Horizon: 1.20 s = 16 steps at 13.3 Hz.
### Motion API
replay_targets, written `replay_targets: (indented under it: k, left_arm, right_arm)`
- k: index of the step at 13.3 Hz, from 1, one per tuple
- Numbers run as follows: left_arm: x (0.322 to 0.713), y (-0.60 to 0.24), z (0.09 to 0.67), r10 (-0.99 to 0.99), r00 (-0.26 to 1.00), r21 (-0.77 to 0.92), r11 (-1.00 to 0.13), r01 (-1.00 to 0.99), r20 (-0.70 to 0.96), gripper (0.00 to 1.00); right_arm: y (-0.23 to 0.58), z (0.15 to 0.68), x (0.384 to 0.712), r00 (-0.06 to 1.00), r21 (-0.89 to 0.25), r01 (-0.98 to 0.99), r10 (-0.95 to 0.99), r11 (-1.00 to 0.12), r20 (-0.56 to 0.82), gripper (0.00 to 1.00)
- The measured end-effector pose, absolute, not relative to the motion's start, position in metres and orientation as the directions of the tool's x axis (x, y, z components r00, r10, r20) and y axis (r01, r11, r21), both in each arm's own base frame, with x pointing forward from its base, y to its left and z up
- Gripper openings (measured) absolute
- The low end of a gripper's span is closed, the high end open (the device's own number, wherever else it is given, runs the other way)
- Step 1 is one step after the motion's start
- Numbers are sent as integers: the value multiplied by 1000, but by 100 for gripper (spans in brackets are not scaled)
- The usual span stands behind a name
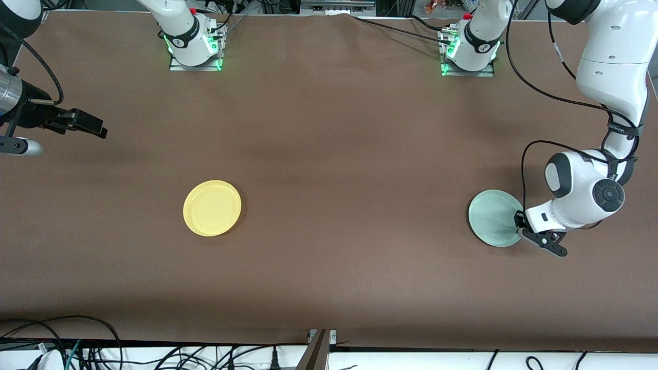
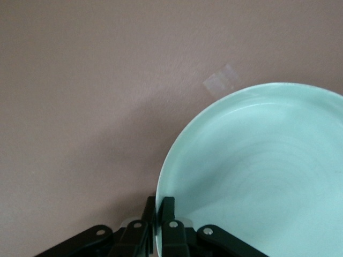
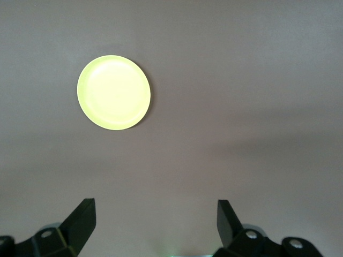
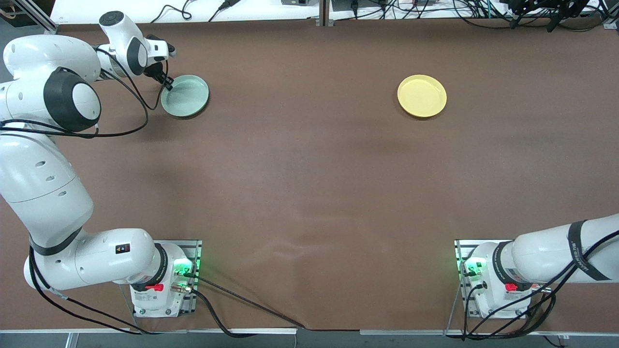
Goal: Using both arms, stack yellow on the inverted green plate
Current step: 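Reach the left gripper to the green plate rim and grasp it, then flip the green plate with the left gripper while the right gripper approaches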
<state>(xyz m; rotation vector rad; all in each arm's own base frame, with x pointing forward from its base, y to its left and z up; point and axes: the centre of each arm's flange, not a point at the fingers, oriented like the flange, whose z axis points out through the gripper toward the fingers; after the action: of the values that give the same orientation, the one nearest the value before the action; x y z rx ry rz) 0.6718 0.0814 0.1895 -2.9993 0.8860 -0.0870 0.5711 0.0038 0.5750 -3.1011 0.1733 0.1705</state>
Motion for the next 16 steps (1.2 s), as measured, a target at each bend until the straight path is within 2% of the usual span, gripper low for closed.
replay_targets:
  k: [2, 5, 9, 12, 16]
  left_arm:
    - [680, 58, 212, -629, 777, -87, -776, -625, 28, 3]
    - [695, 3, 266, -703, 707, -140, -695, -705, -77, 3]
    - [706, -109, 337, -724, 663, -237, -622, -747, -190, 3]
    - [681, -205, 343, -674, 687, -403, -569, -717, -271, 3]
    - [609, -340, 314, -560, 771, -658, -463, -594, -302, 3]
  right_arm:
    - [5, 573, 572, 987, -24, -114, -110, -993, -114, 100]
    - [6, 556, 580, 984, -26, -119, -114, -993, -135, 100]
    - [8, 478, 605, 961, -21, -123, -114, -992, -251, 100]
    - [8, 429, 624, 959, -20, -118, -109, -993, -262, 100]
    - [18, 338, 654, 973, -62, -67, -51, -996, -225, 100]
